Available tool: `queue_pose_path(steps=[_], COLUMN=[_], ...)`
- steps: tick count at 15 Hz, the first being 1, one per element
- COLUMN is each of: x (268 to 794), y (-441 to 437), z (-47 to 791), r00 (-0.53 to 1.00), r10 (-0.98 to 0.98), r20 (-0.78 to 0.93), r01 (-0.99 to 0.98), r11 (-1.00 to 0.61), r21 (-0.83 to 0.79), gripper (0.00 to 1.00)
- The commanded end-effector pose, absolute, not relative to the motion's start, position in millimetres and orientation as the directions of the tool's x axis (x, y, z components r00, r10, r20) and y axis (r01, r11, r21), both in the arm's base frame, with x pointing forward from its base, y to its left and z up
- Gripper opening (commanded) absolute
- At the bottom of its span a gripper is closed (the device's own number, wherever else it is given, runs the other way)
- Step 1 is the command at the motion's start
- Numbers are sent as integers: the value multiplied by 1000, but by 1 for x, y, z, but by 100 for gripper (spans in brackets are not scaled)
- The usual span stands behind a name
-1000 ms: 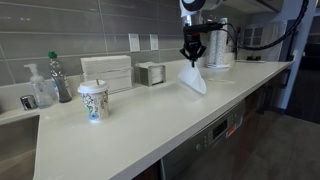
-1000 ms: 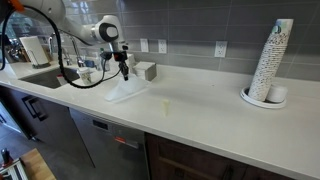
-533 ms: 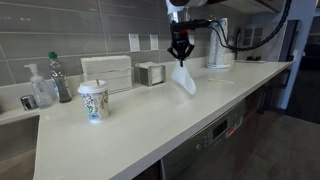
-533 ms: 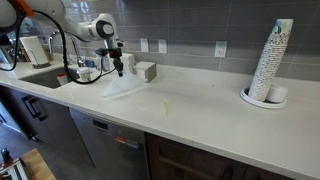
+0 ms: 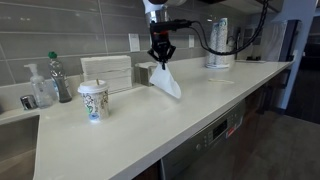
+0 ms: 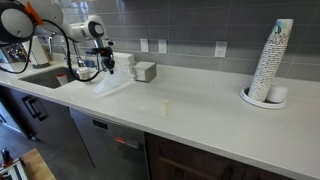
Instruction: Fold the paper towel on the counter top from left top paper towel corner onto the right bottom corner of the paper towel, pick up the folded paper towel and move it to the left
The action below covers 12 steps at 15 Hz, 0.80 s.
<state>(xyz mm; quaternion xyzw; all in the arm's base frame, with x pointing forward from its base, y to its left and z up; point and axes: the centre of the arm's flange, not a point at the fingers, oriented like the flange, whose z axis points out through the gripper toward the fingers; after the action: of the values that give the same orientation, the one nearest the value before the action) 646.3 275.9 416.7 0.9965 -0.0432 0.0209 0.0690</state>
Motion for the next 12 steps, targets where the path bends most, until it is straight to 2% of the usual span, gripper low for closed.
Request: queue_pose_path(steps=[1, 12], x=[662, 672], y=[319, 396], z=[413, 399], r00=[999, 909], r10=[41, 407], r20=[35, 88], r01=[34, 380], r11=[-981, -898], r21=[193, 224], gripper=[0, 0])
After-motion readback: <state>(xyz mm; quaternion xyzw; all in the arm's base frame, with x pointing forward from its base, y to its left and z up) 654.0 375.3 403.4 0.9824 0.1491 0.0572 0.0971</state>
